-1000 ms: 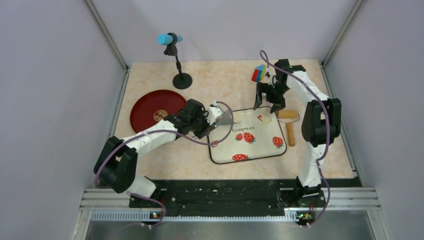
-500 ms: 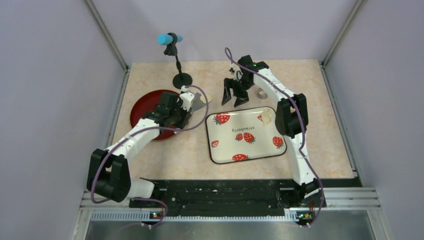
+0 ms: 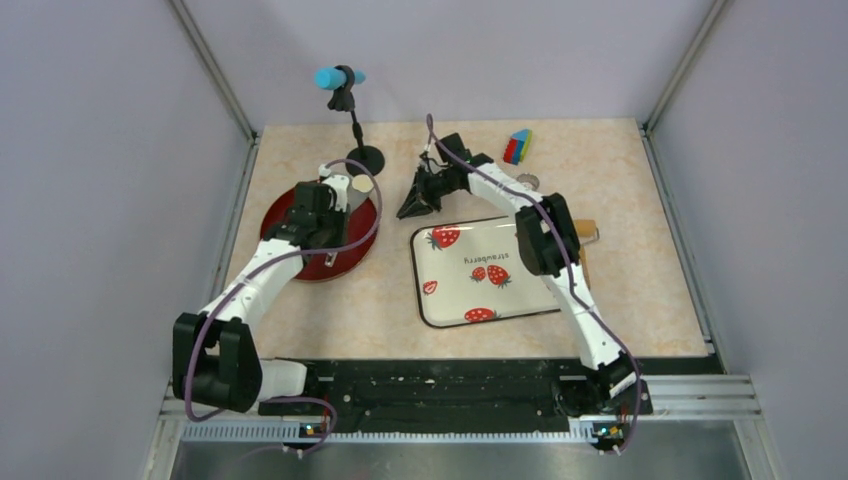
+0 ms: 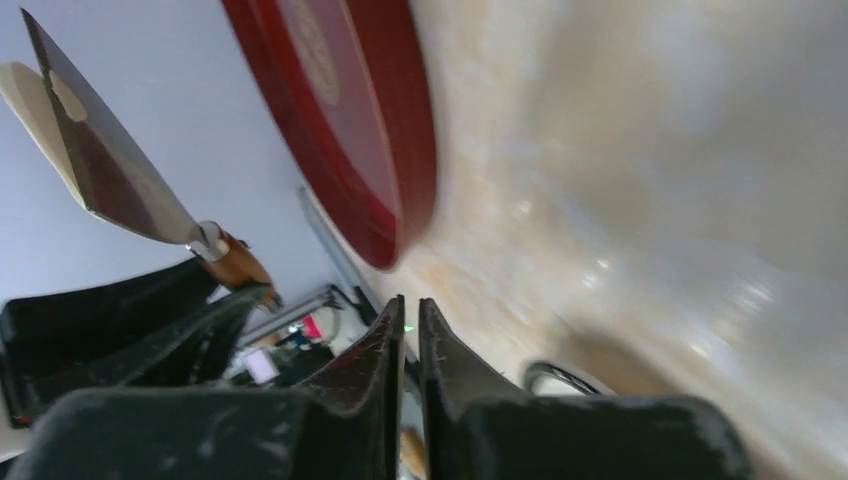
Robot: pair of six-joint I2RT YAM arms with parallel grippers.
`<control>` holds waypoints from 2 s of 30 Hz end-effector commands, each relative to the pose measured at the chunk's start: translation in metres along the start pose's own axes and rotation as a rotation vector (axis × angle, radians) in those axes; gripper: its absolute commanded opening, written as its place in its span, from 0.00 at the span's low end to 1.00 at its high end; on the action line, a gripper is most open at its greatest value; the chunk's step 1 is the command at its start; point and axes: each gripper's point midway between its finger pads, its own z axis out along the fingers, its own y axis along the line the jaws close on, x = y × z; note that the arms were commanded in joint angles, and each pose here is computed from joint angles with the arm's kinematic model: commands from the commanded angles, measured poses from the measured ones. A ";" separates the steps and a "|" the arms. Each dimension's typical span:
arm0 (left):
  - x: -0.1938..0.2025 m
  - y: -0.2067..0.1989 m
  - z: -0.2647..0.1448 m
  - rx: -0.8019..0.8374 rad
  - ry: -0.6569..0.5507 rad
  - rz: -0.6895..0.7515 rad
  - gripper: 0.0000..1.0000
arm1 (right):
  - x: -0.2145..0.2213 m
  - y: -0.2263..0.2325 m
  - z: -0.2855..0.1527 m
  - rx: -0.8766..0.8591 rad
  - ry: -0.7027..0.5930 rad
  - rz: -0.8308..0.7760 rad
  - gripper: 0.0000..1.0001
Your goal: Roll out the dumpling wrappers from the dough
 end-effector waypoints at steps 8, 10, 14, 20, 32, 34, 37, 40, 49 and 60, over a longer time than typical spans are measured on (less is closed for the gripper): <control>-0.024 0.041 -0.020 -0.178 -0.123 -0.149 0.00 | 0.023 0.090 0.070 -0.282 0.088 0.070 0.00; -0.024 0.039 -0.020 -0.170 -0.123 -0.153 0.00 | 0.026 0.079 0.080 -0.238 0.087 0.093 0.00; -0.024 0.036 -0.020 -0.148 -0.128 -0.160 0.00 | 0.028 0.044 0.089 -0.083 0.055 0.108 0.00; -0.020 0.032 -0.022 -0.133 -0.130 -0.171 0.00 | 0.015 0.007 0.075 0.155 -0.055 0.020 0.00; -0.010 0.024 -0.023 -0.095 -0.115 -0.196 0.00 | 0.005 -0.018 0.042 0.306 -0.092 -0.074 0.00; -0.009 0.023 -0.023 -0.090 -0.114 -0.196 0.00 | 0.001 -0.006 0.036 0.301 -0.116 -0.127 0.00; -0.007 0.022 -0.023 -0.088 -0.107 -0.196 0.00 | -0.003 -0.012 0.020 0.375 -0.144 -0.165 0.00; -0.006 0.021 -0.024 -0.083 -0.103 -0.192 0.00 | -0.004 -0.032 0.007 0.433 -0.141 -0.130 0.00; 0.002 0.013 -0.023 -0.036 -0.060 -0.156 0.00 | -0.009 -0.066 -0.026 0.524 -0.132 -0.055 0.00; 0.019 -0.006 -0.014 0.085 0.035 -0.041 0.00 | -0.010 -0.072 -0.044 0.529 -0.136 -0.044 0.00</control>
